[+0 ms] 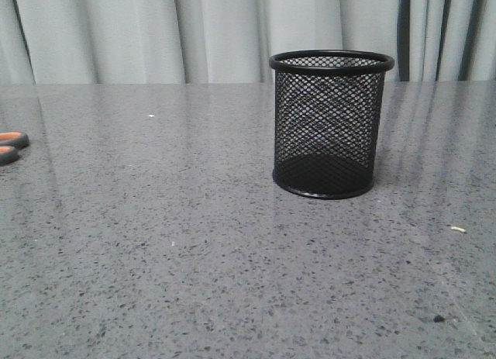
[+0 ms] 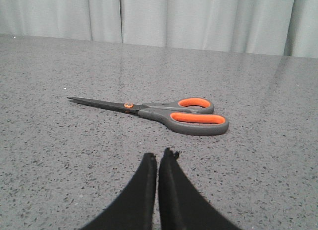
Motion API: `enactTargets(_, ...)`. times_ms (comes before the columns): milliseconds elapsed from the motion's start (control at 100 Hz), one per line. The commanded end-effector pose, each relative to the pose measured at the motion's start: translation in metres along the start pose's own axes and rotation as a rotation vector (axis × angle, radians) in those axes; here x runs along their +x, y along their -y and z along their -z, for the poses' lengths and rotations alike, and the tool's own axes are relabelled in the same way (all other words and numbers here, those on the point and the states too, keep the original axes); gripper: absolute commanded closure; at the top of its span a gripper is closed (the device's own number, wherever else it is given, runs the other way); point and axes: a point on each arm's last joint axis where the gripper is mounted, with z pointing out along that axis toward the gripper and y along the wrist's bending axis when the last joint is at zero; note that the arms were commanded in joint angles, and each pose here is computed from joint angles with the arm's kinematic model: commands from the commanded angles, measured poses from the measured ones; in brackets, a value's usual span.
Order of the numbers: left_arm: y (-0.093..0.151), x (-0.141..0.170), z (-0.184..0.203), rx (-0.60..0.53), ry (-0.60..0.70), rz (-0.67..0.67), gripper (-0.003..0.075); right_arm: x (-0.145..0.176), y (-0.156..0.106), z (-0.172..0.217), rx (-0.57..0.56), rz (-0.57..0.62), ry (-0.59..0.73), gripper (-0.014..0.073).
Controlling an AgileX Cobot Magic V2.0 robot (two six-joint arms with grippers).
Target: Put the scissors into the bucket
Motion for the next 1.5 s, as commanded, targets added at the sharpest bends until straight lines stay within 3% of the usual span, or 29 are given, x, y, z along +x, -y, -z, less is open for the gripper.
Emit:
enactTargets(0,-0.0002,0.0052,-0.0006,0.009,0.061,0.015,0.074,-0.0062,0.0009,0.0018,0.014,0.012,0.092,0.0661)
enactTargets(1280,-0.0001,0.0028,-0.0004,0.011,0.088,0.015,0.074,-0.0066,0.0009,0.0018,0.014,0.012,0.097,0.0661)
enactTargets(1380,0.0002,0.0018,-0.0003,0.016,0.098,0.051,0.074,-0.0081,0.0004,0.002,0.004,-0.071,0.113,0.0661)
enactTargets(1490,0.0007,-0.0016,0.0001,0.033,0.134,0.205,0.074,-0.0107,0.0001,0.0023,-0.01,-0.205,0.142,0.0661)
